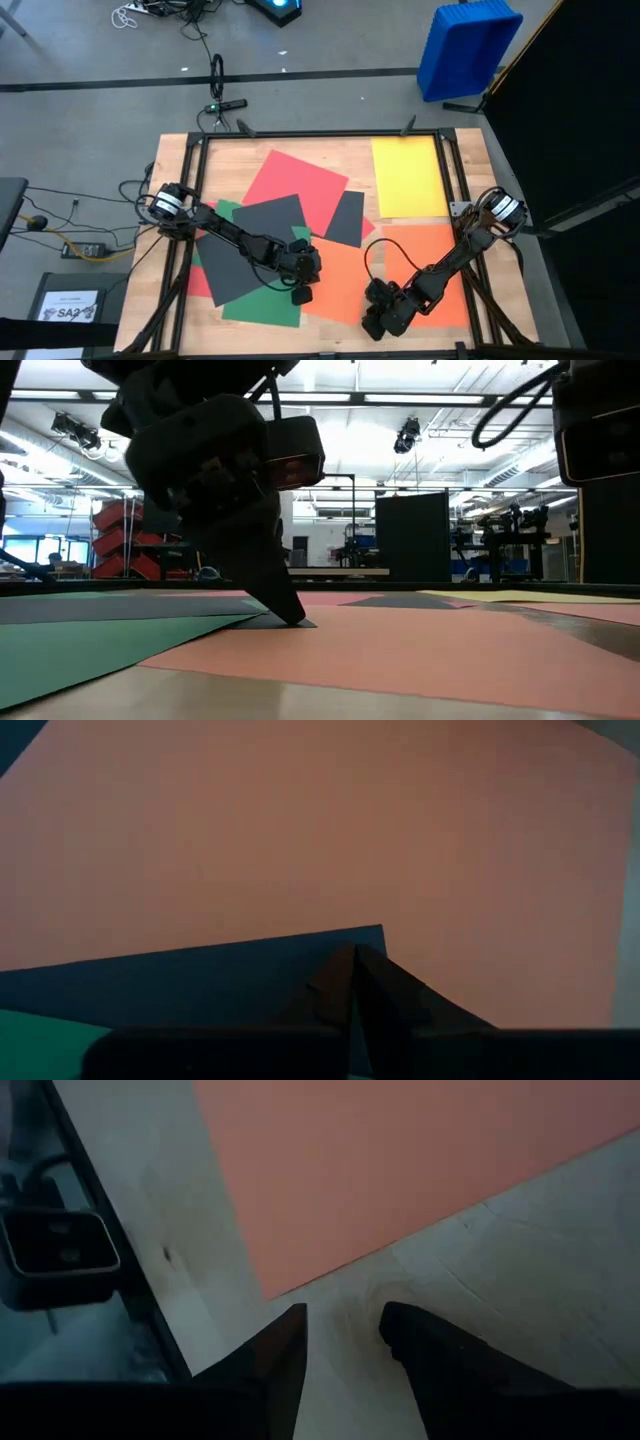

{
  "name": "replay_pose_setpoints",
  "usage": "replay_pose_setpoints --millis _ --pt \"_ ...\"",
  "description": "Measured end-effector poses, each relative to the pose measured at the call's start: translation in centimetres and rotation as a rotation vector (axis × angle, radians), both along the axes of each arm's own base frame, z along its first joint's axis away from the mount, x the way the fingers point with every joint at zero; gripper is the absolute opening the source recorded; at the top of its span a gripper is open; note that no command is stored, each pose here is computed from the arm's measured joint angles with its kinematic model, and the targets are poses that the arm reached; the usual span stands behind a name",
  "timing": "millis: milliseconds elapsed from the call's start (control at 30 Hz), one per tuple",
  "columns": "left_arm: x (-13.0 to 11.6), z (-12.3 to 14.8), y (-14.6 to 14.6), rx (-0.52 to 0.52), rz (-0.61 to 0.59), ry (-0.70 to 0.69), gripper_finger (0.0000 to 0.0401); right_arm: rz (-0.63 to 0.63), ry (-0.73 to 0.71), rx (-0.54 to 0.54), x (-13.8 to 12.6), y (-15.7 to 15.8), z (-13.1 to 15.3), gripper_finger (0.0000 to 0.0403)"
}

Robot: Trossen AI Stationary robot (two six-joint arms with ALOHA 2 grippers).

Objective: Organize paper
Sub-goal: Stack the orange colored paper on top of the orange colored papers

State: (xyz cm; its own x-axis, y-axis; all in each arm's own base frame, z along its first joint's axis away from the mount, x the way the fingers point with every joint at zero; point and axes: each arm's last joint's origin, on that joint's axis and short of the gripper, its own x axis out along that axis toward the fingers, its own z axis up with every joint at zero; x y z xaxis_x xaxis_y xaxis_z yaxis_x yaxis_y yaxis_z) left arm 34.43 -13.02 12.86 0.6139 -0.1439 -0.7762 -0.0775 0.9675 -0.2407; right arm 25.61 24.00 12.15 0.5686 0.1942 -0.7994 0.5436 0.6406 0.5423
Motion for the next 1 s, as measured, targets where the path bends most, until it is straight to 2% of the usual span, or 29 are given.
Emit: replay_pose_setpoints --millis 233,433,633,767,867,1000 --pt "-0.1 0.0 -0.2 -0.002 -0.009 0.001 0.0 -0.096 -0.001 0.048 0.3 -0.2 0.0 0.0146" --pt "-0.1 0.0 -0.2 0.017 -0.028 -0.003 0.0 -0.114 0.005 0.055 0.9 -0.9 0.0 0.0145" --pt "-0.4 1.3 0.1 0.068 -0.006 -0.039 0.0 -0.118 0.001 0.044 1.1 -1.1 -0.1 0.0149" --pt "-0.6 2.7 0.0 0.067 -0.001 -0.08 0.0 -0.12 -0.001 0.036 1.1 -1.1 -0.1 0.0147" --pt "-1.0 3.0 -1.2 0.06 -0.063 -0.096 0.0 -0.13 -0.001 0.039 1.1 -1.2 -0.1 0.0147" --pt "-1.7 2.7 -3.6 0.09 -0.158 -0.047 0.0 -0.185 -0.008 0.054 0.9 -1.0 -0.1 0.0152"
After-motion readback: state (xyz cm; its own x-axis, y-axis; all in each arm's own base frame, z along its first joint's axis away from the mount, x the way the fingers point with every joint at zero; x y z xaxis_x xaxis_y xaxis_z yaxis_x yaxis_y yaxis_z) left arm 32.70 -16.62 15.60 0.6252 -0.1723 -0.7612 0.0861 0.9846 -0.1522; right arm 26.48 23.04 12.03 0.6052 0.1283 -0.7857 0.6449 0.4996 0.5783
